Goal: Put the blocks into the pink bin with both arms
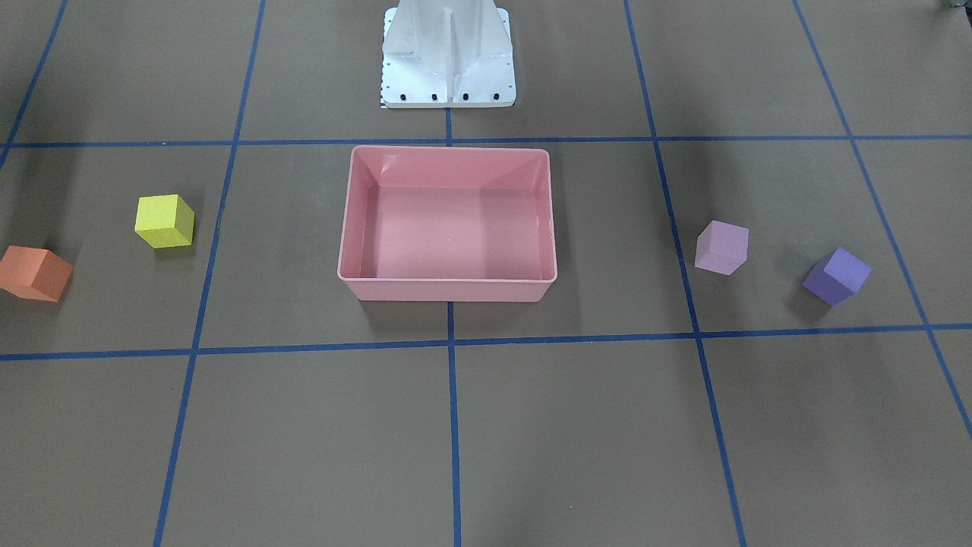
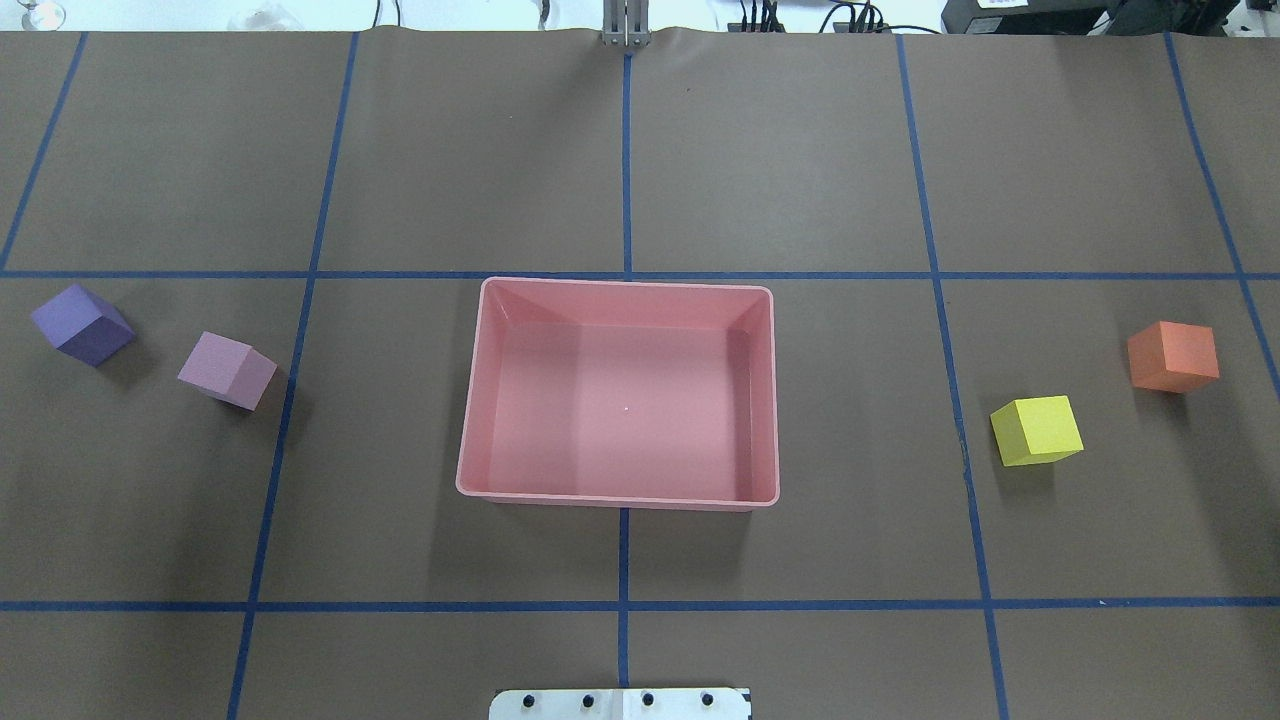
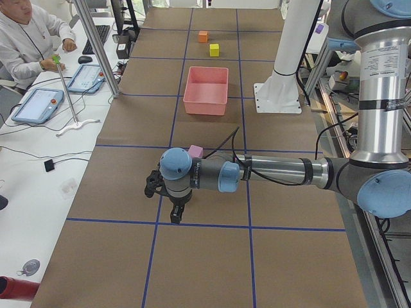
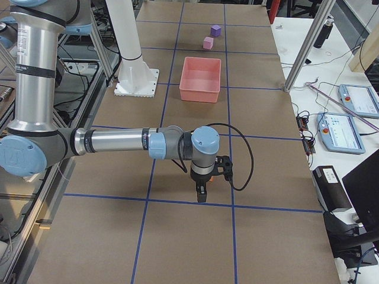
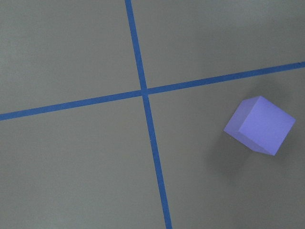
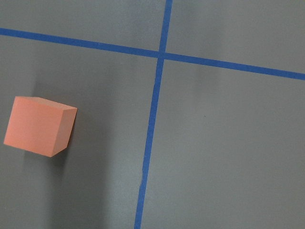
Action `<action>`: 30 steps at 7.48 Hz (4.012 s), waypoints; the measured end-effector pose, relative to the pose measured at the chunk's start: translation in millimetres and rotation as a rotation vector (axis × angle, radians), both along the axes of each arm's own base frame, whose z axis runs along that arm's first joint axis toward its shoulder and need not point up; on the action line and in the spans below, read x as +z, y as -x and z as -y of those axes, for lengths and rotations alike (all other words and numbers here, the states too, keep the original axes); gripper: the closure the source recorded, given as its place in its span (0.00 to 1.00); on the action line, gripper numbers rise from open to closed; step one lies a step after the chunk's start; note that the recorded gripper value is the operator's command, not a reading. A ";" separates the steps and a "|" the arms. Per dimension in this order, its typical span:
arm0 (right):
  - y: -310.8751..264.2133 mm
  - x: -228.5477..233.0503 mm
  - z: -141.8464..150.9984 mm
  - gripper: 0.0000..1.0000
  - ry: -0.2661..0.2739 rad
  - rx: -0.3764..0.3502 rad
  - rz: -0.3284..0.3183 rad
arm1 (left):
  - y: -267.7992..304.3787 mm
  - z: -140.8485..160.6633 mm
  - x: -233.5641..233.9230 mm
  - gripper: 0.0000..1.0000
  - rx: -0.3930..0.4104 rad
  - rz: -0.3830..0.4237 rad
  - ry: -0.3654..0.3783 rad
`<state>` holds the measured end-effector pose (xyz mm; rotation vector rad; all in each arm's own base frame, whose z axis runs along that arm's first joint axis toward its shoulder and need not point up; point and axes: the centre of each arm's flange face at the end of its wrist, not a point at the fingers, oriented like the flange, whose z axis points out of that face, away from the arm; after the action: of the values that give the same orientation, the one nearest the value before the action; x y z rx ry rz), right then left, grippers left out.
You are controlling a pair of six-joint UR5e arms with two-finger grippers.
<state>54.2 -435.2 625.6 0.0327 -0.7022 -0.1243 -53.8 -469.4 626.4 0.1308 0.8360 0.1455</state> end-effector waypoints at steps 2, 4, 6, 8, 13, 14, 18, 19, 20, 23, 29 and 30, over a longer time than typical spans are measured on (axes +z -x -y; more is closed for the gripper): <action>-0.2 0.2 -0.2 0.00 0.000 0.000 0.000 | 0.0 -4.1 -3.1 0.00 0.000 0.001 -0.006; 0.0 -2.5 1.7 0.00 -0.005 0.000 0.001 | -1.1 -6.7 -13.3 0.00 0.001 0.002 -0.026; 1.6 -12.5 11.7 0.00 -0.025 0.000 0.002 | -6.5 11.0 -32.4 0.00 0.008 -0.004 -0.065; 7.1 -21.8 21.5 0.00 -0.041 -0.007 0.005 | -17.5 34.4 -57.1 0.00 0.028 -0.014 -0.129; 34.2 -37.5 35.9 0.00 -0.049 -0.033 0.020 | -170.5 51.1 -46.5 0.00 0.302 -0.039 -0.347; 34.9 -37.9 36.5 0.00 -0.049 -0.034 0.021 | -185.7 51.8 -31.5 0.00 0.321 -0.016 -0.385; 35.0 -38.1 36.8 0.00 -0.050 -0.034 0.020 | -212.4 52.1 -8.3 0.00 0.346 0.035 -0.435; 34.9 -37.7 36.7 0.00 -0.049 -0.034 0.020 | -219.3 51.1 -8.7 0.00 0.353 0.032 -0.433; 34.9 -37.3 36.6 0.00 -0.048 -0.034 0.019 | -224.2 50.3 -6.9 0.00 0.358 0.031 -0.425; 34.9 -36.4 36.6 0.00 -0.046 -0.034 0.019 | -232.9 55.5 -1.0 0.67 0.365 0.031 -0.410; 35.4 -37.2 36.6 0.00 -0.048 -0.035 0.021 | -227.0 81.4 -135.0 0.73 0.303 -0.084 -0.336; 35.6 -37.5 36.6 0.00 -0.048 -0.035 0.021 | -228.5 81.8 -181.7 0.72 0.231 -0.105 -0.278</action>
<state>18.7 -471.8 588.1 0.0679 -0.7209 -0.1752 174.7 -551.2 444.6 0.3055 0.9311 0.4756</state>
